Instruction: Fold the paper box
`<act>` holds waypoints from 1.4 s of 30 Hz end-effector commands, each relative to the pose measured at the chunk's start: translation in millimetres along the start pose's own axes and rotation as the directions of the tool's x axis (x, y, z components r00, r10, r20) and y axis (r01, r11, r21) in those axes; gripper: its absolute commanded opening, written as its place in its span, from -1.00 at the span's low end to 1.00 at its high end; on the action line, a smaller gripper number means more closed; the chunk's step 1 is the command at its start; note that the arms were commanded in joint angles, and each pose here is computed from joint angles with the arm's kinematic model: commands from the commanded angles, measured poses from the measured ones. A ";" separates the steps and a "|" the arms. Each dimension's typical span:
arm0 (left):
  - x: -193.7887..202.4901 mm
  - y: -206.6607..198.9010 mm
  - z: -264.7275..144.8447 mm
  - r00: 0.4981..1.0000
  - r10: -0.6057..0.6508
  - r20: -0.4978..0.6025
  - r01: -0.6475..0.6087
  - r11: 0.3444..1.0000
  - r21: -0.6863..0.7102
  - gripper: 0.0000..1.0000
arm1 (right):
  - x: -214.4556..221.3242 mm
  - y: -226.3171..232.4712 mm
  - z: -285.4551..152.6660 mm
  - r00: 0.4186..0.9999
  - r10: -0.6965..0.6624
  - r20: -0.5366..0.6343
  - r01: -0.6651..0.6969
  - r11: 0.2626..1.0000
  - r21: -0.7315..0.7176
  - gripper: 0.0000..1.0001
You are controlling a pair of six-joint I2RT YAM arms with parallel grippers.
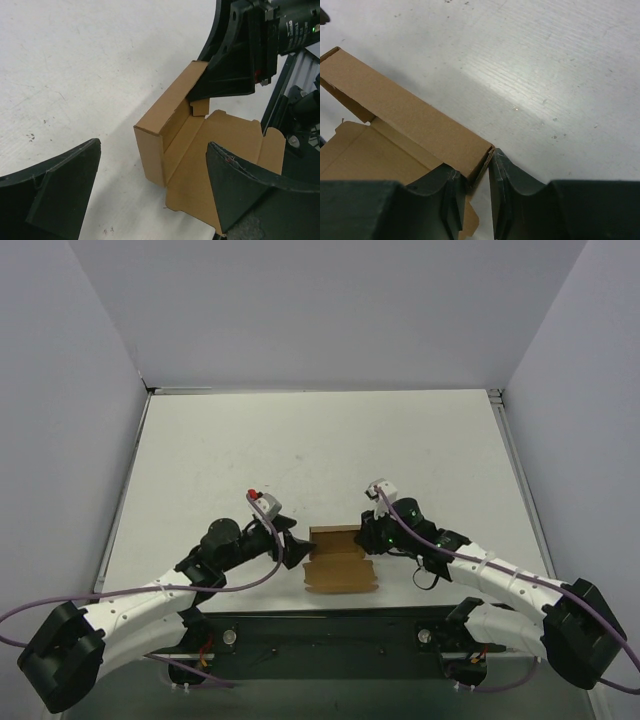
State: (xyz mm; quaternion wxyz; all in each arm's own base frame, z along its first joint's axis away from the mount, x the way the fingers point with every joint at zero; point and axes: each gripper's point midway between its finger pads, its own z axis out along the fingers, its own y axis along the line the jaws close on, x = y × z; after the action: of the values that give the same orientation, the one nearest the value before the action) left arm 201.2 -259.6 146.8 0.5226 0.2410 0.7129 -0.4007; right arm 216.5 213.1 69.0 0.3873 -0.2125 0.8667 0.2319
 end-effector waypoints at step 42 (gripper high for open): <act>-10.5 -57.7 -4.5 0.974 -0.197 -0.108 0.223 0.906 0.360 0.23 | -38.1 44.9 -31.1 1.000 -0.023 -0.004 0.021 0.969 -0.246 -1.00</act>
State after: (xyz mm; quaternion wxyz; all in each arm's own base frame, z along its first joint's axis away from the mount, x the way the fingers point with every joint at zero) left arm 154.8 -280.6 151.1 0.3747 0.2542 0.6956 -0.5578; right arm 187.7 233.0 106.9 0.3354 -0.2697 0.8414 0.3267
